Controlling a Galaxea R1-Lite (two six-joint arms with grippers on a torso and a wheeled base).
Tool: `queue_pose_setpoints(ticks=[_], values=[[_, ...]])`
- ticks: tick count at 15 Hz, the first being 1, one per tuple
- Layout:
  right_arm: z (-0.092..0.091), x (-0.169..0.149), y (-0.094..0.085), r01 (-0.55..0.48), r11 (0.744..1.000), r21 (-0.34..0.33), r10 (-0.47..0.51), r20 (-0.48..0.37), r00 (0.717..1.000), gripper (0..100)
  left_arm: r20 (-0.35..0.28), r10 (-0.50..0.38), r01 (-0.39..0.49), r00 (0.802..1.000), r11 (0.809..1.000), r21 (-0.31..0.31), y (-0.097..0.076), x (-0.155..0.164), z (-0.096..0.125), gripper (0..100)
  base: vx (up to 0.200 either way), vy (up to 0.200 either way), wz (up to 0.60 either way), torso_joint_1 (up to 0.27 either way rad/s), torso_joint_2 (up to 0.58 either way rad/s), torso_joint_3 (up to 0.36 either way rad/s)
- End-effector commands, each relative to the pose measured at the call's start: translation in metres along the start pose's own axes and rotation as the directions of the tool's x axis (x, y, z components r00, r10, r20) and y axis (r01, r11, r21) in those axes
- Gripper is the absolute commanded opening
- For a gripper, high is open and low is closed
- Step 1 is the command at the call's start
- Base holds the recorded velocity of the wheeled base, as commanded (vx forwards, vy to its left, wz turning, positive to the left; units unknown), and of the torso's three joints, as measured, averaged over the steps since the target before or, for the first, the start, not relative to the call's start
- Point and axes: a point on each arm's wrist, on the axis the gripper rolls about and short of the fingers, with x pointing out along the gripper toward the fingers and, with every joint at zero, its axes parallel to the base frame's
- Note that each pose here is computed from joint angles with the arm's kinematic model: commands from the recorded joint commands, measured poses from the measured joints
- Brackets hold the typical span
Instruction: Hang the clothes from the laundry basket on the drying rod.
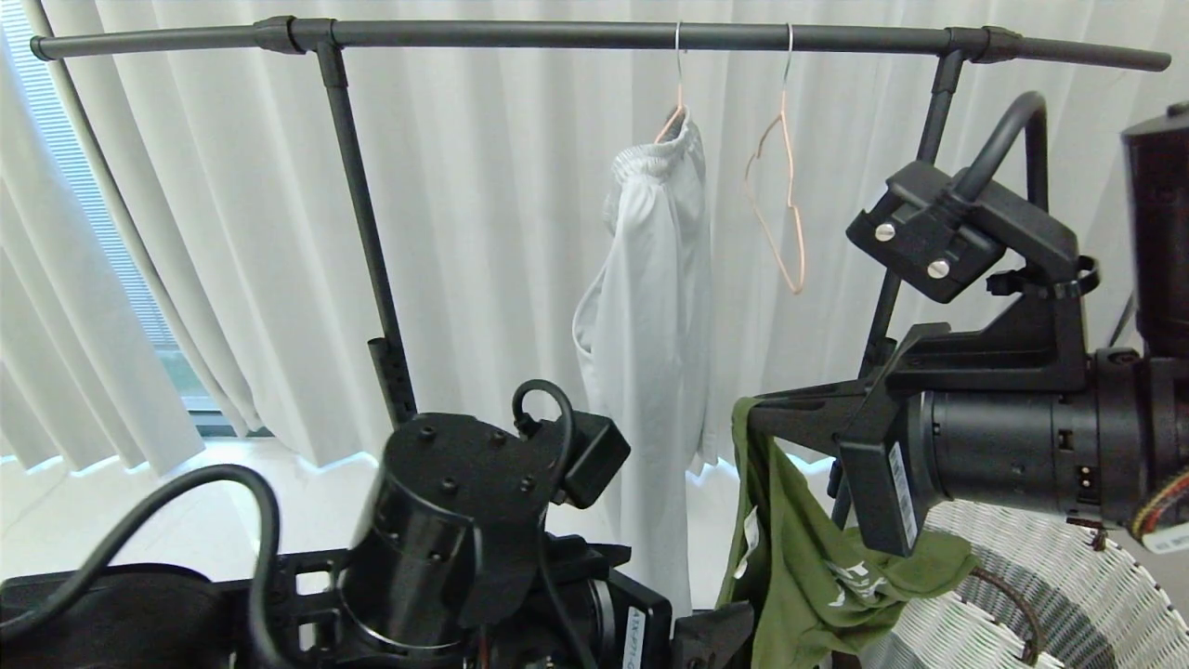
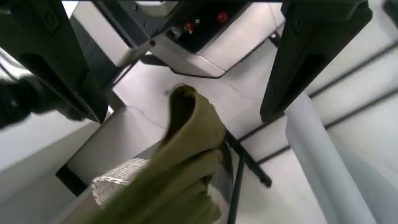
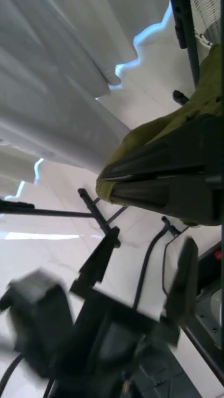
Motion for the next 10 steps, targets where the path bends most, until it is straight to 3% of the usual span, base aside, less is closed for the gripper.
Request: queue_pose_setpoints(ticks=[1, 3, 7, 10], values=[[0.000, -0.001, 0.000, -0.001, 1.000, 0.000, 0.001, 0.003, 1.000, 0, -0.030, 0.032, -0.034, 0.999, 0.997, -0.065, 0.009, 0.028, -0.007, 100, 0.000, 0.000, 0.00, 0.000, 0.00, 0.000], [0.002, -0.002, 0.000, 0.000, 1.000, 0.003, 0.000, 0.020, 1.000, 0, -0.029, 0.064, -0.067, 0.997, 0.994, -0.086, 0.013, 0.044, -0.012, 100, 0.000, 0.000, 0.00, 0.000, 0.00, 0.000], [0.003, -0.007, -0.002, 0.005, 1.000, 0.008, -0.005, 0.032, 0.999, 0, -0.123, 0.138, -0.148, 0.983, 0.986, -0.077, 0.024, 0.065, -0.036, 100, 0.000, 0.000, 0.00, 0.000, 0.00, 0.000], [0.004, -0.010, -0.004, 0.010, 1.000, 0.011, -0.011, 0.041, 0.999, 0, -0.182, 0.174, -0.188, 0.968, 0.980, -0.063, 0.032, 0.063, -0.054, 100, 0.000, 0.000, 0.00, 0.000, 0.00, 0.000]])
